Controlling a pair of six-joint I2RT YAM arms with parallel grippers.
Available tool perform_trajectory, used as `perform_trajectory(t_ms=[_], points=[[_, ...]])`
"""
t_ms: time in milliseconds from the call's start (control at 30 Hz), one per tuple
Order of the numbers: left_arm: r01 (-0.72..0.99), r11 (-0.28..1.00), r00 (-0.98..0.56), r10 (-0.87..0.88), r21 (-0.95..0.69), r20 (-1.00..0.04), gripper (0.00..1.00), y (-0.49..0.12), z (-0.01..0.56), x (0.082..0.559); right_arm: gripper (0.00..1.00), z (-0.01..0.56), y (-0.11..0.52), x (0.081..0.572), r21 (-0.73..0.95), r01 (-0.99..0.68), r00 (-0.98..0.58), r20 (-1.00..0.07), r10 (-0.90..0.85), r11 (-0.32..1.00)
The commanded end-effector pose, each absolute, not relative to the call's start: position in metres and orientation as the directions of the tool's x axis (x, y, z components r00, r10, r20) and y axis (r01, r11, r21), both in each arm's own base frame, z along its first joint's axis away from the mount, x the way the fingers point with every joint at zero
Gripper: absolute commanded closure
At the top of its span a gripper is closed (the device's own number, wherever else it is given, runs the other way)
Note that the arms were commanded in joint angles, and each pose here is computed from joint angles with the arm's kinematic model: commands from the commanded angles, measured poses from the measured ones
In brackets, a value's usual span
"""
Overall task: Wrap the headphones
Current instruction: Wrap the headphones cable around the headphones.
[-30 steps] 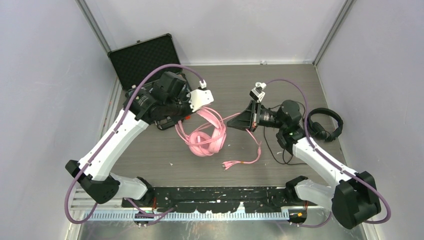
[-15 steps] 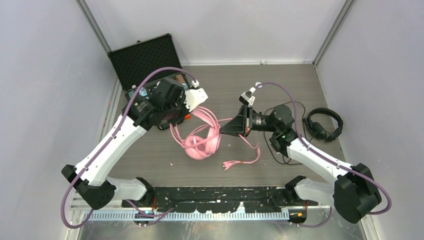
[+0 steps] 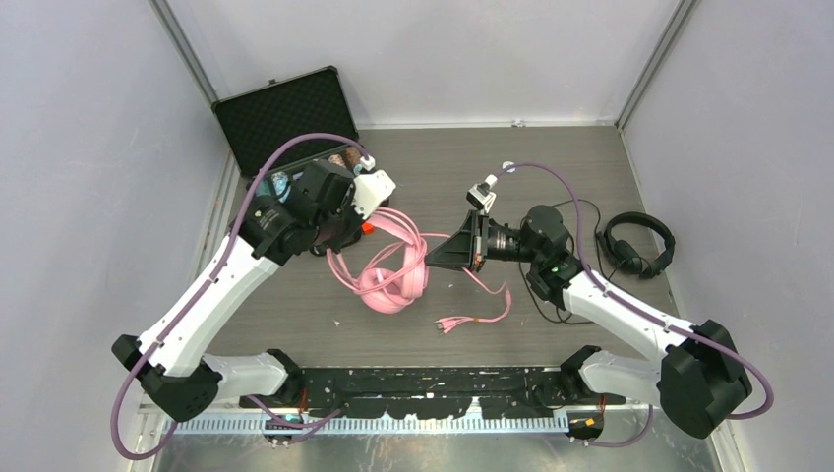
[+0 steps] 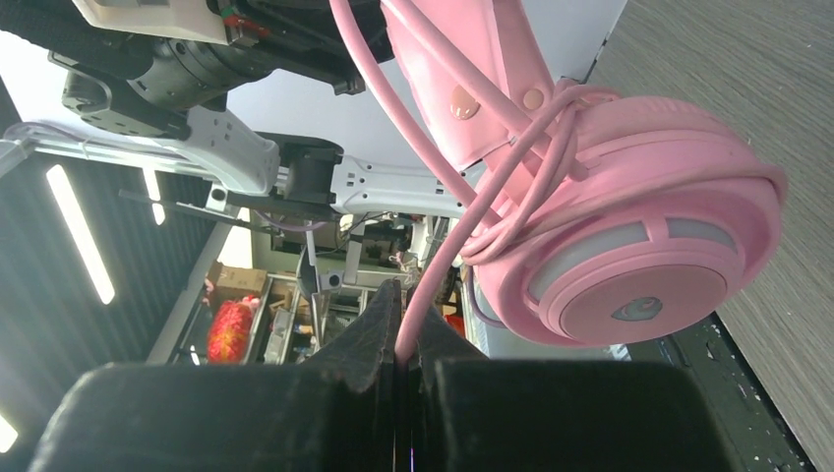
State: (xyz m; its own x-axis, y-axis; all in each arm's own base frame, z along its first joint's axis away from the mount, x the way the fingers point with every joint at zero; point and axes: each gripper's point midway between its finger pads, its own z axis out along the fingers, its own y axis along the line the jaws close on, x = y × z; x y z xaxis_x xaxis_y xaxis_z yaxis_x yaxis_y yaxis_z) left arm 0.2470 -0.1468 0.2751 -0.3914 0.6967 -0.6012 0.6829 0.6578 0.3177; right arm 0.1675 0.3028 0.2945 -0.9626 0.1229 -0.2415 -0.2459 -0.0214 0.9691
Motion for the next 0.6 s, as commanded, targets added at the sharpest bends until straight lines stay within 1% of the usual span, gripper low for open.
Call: perform_trajectory(t_ms=[0, 167, 333, 567], points=[[0.607, 0.724, -0.407, 0.638, 0.328, -0.654, 1.00, -0.135, 0.292, 0.248, 0.96, 0.333, 0.301, 0.164, 0.921, -0.383, -0.916, -0.368, 0.159, -0.075], [0.580, 0.744, -0.433, 0.626, 0.330, -0.649, 1.00, -0.132, 0.291, 0.250, 0.98, 0.334, 0.306, 0.161, 0.920, -0.384, -0.917, -0.371, 0.147, -0.076], [0.523, 0.793, -0.485, 0.579, 0.314, -0.656, 1.00, -0.129, 0.292, 0.254, 0.90, 0.337, 0.315, 0.154, 0.917, -0.390, -0.916, -0.378, 0.131, -0.084], [0.416, 0.882, -0.560, 0.440, 0.221, -0.702, 1.00, -0.130, 0.296, 0.254, 0.88, 0.332, 0.329, 0.149, 0.916, -0.394, -0.916, -0.386, 0.107, -0.073]])
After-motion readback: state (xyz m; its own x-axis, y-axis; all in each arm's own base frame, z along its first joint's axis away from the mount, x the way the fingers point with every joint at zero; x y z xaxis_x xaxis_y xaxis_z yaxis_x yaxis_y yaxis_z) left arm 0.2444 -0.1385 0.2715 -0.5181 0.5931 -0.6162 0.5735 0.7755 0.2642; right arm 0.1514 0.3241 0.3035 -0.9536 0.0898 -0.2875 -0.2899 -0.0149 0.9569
